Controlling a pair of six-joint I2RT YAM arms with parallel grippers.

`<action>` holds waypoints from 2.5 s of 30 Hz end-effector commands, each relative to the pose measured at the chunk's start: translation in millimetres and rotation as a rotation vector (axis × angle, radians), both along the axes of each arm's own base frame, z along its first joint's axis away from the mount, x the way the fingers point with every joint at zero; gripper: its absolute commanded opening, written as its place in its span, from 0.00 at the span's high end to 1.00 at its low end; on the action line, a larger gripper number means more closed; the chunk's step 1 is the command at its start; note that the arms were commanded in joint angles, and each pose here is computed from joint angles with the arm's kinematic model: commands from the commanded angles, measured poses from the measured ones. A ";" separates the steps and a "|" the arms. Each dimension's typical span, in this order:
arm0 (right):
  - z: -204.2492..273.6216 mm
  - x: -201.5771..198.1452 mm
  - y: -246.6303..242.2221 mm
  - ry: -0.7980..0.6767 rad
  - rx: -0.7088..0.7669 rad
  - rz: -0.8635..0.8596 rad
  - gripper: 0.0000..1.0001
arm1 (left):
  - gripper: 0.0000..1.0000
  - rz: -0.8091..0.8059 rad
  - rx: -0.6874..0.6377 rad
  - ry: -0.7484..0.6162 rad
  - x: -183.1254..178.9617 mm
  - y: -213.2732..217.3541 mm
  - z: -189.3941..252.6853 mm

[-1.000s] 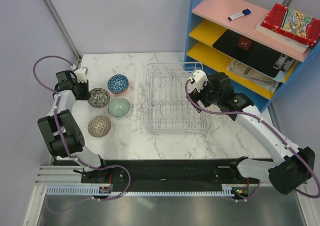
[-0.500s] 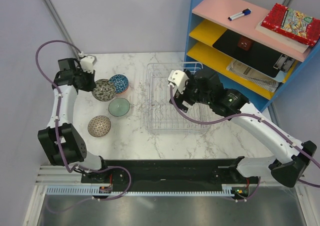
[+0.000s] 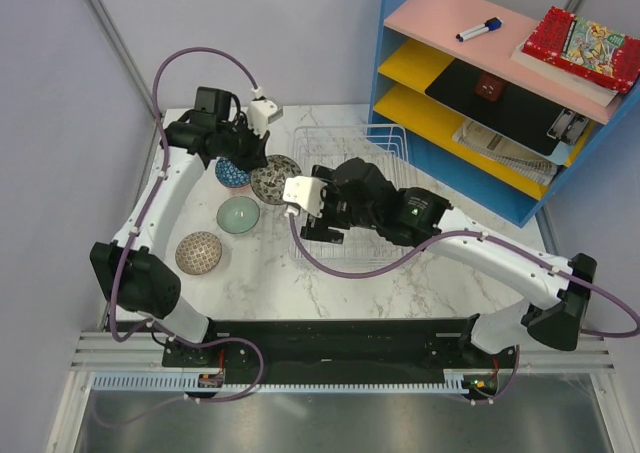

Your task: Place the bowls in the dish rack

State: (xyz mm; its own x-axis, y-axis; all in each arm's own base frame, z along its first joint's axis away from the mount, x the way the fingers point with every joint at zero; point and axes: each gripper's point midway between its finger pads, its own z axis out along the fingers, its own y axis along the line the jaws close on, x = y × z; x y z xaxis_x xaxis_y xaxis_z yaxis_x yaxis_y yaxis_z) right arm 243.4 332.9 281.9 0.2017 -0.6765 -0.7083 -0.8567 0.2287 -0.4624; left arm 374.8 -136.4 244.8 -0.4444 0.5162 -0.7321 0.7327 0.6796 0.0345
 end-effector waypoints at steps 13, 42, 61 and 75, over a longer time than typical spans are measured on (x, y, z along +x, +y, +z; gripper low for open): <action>-25.7 -3.7 47.3 -0.026 -0.132 0.086 0.20 | 0.98 -0.214 -0.005 0.090 -33.6 -74.9 -8.4; -79.1 -1.4 62.9 0.037 -0.302 0.099 0.69 | 0.98 -0.250 0.001 0.068 -49.0 -86.6 3.7; -97.7 -1.8 68.5 -0.007 -0.436 0.063 1.00 | 0.62 -0.254 0.005 0.099 -51.0 -89.4 -9.4; -90.1 6.8 62.4 0.007 -0.334 -0.024 1.00 | 0.03 -0.079 -0.062 -0.152 -14.7 -71.5 45.3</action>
